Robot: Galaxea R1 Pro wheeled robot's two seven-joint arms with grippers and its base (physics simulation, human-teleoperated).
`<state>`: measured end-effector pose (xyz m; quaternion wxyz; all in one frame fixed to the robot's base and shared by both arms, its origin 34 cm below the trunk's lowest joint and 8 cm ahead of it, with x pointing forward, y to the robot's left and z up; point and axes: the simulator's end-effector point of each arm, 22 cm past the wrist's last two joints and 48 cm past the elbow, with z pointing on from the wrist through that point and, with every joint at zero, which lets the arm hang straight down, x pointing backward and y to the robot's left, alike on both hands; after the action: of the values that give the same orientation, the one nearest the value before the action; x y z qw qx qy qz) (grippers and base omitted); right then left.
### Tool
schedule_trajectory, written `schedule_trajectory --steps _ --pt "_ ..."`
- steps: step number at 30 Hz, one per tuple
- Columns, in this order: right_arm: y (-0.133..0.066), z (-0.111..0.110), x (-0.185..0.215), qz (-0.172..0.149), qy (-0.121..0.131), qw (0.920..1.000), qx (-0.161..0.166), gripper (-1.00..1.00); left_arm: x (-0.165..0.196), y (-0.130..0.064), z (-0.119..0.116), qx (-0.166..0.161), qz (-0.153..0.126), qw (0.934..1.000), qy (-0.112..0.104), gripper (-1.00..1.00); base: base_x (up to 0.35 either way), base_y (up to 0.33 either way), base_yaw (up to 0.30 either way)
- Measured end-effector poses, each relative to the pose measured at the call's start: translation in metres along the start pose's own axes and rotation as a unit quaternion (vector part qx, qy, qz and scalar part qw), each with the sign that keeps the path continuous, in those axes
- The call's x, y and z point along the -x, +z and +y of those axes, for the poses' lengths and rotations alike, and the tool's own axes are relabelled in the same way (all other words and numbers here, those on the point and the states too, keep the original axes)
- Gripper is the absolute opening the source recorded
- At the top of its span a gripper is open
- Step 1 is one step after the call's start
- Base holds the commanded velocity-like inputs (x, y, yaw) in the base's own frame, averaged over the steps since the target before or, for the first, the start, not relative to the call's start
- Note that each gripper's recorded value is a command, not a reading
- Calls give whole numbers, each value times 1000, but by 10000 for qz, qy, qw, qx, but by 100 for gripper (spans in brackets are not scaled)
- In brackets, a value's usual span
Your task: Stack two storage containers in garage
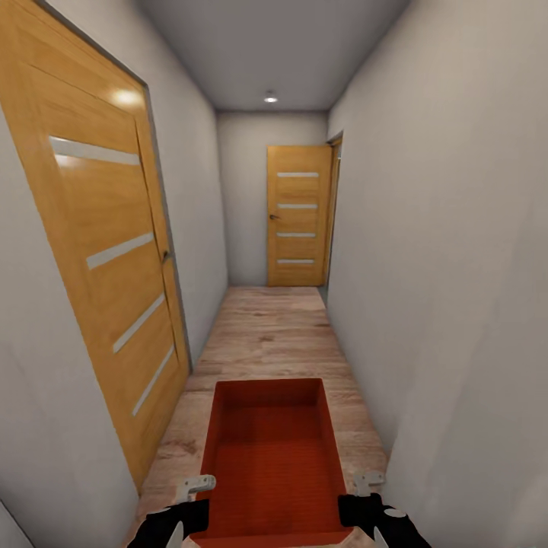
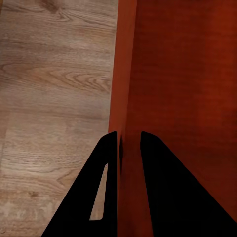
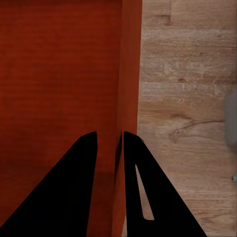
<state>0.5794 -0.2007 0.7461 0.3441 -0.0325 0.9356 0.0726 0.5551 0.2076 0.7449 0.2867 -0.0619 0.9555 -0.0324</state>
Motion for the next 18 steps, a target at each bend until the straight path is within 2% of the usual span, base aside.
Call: schedule_trajectory --steps 18 --pt "0 0 0 -3 -4 10000 0 -100 0 0 0 0 -3 10000 -2 -100 320 0 0"
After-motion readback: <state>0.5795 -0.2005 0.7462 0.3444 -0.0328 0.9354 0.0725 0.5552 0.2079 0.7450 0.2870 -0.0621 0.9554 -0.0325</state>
